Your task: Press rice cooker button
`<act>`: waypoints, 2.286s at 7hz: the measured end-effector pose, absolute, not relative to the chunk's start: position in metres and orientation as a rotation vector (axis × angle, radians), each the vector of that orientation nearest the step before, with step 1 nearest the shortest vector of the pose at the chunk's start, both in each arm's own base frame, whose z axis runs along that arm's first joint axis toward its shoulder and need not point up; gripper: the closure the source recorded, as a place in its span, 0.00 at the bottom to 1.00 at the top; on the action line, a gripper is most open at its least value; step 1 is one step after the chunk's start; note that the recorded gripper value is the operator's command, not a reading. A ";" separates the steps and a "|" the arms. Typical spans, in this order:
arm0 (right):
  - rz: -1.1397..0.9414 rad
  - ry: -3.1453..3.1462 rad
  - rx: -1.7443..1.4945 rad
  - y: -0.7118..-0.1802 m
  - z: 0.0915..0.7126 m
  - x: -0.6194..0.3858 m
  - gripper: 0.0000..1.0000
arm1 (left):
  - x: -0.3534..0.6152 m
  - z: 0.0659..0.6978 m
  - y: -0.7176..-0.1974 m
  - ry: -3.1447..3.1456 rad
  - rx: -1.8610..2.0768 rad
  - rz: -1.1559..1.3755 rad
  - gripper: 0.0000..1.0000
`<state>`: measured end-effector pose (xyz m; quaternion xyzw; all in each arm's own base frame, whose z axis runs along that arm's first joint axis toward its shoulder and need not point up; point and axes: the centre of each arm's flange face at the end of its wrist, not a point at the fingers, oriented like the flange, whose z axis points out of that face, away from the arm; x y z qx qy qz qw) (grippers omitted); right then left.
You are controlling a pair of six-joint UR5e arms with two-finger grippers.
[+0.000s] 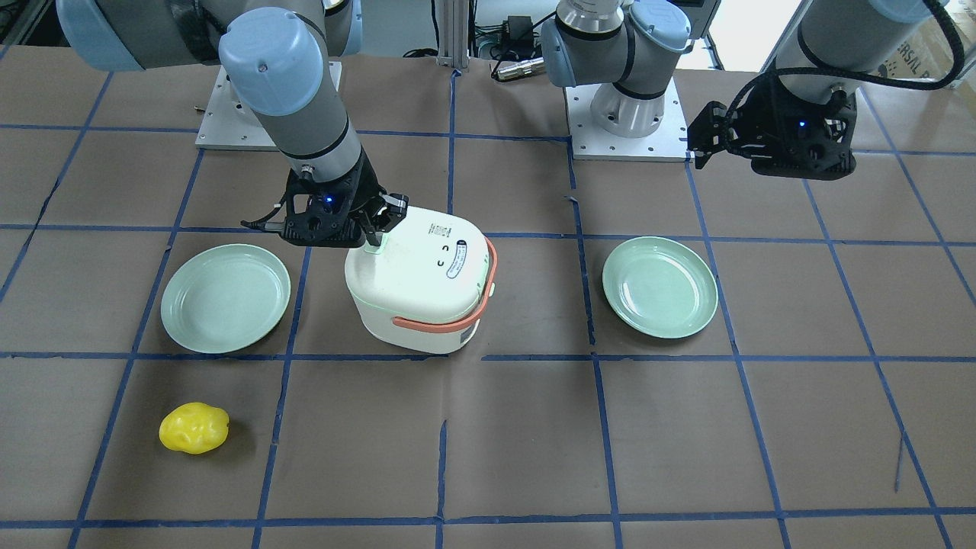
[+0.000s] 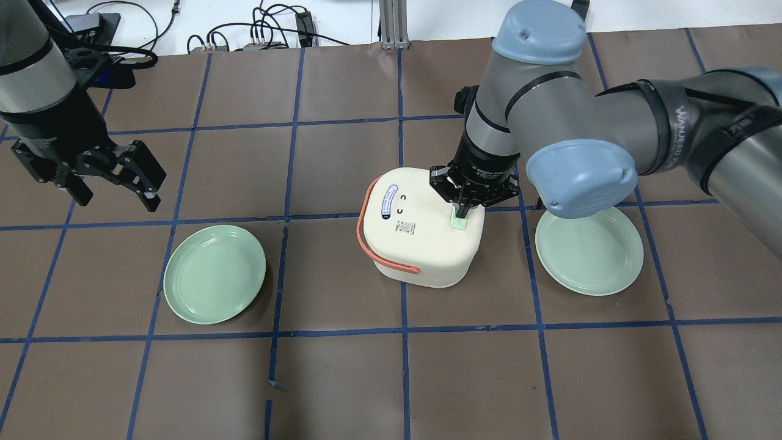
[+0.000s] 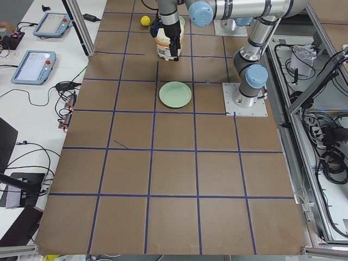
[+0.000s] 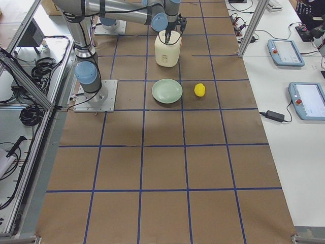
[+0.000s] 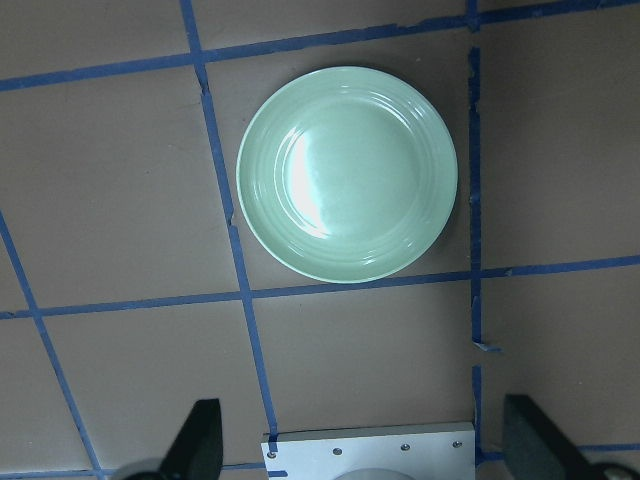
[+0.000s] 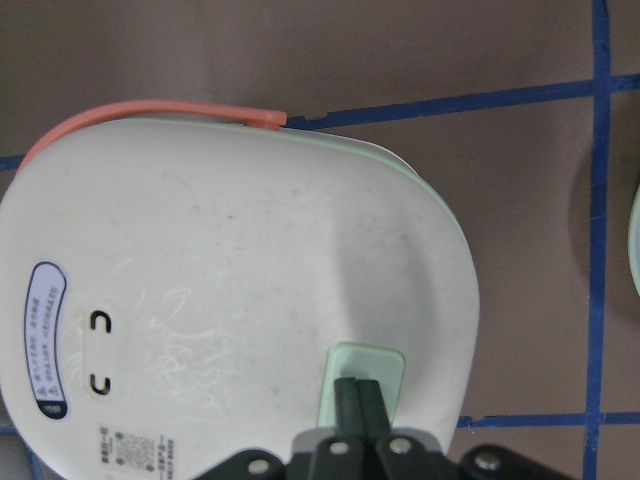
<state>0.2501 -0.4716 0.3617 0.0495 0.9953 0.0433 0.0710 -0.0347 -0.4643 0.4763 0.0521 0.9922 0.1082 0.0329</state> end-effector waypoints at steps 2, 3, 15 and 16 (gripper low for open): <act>0.142 2.993 0.148 -0.470 0.358 0.250 0.90 | -0.035 0.476 -0.464 3.053 0.160 0.333 0.00; 0.148 2.993 0.149 -0.469 0.356 0.250 0.90 | -0.035 0.476 -0.464 3.053 0.160 0.333 0.00; -0.119 3.078 0.082 -0.521 0.500 0.217 0.00 | -0.035 0.476 -0.464 3.053 0.160 0.333 0.00; -0.102 3.085 0.012 -0.520 0.493 0.210 0.00 | -0.035 0.476 -0.464 3.053 0.160 0.333 0.00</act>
